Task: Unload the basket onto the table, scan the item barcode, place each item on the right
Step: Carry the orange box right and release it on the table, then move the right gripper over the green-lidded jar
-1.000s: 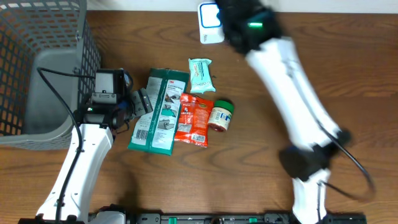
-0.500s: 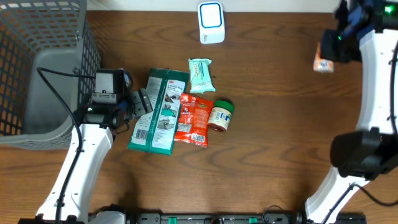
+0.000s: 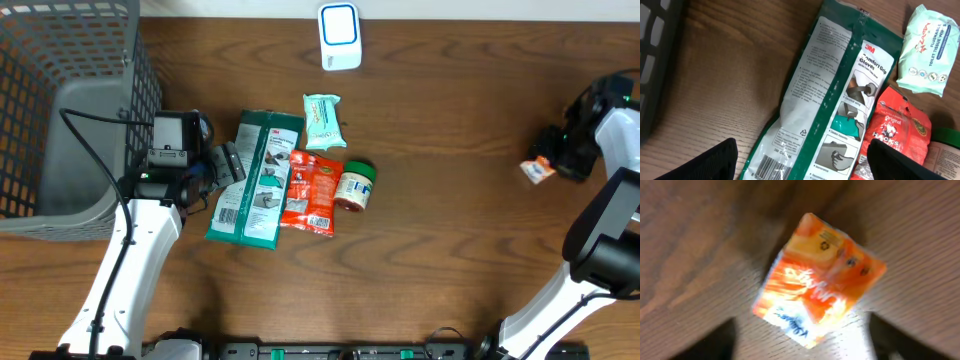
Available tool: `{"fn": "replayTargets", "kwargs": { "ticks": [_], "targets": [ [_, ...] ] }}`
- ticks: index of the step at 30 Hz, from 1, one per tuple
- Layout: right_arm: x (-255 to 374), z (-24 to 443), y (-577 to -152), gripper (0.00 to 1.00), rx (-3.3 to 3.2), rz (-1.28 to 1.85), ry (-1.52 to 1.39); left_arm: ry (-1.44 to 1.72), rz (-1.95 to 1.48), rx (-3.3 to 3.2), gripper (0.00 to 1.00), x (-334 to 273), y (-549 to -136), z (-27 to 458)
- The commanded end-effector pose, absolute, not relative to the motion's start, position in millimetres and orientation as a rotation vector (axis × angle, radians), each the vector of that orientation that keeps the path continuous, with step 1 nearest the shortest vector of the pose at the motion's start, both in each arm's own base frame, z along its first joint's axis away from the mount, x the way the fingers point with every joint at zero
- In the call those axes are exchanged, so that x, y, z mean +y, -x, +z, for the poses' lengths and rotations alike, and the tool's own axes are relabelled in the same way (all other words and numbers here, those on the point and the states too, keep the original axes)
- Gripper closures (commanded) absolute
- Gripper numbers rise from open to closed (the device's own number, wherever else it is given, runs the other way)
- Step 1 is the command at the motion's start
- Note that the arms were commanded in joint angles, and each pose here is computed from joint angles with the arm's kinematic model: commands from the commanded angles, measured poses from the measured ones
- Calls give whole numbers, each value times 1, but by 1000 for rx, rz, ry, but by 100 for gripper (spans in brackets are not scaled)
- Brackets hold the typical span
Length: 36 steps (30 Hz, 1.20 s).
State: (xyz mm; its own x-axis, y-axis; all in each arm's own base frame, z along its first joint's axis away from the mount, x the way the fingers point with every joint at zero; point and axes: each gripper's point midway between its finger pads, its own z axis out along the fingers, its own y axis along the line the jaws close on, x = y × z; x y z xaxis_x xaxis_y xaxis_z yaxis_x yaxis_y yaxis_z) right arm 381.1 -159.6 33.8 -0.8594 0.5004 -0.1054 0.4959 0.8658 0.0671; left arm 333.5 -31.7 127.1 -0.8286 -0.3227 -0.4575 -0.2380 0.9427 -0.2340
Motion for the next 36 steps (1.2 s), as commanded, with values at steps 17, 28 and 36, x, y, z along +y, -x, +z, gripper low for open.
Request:
{"fn": "replayTargets", "kwargs": {
  "ticks": [17, 28, 36],
  "targets": [
    [64, 182, -404, 1, 2819, 931, -327, 419, -219, 2571, 17, -30, -337, 133],
    [165, 153, -390, 1, 2932, 467, -352, 419, -219, 2571, 17, -30, -337, 133],
    [210, 122, -372, 1, 2908, 342, -408, 419, -219, 2571, 17, -30, -337, 133]
  ]
}}
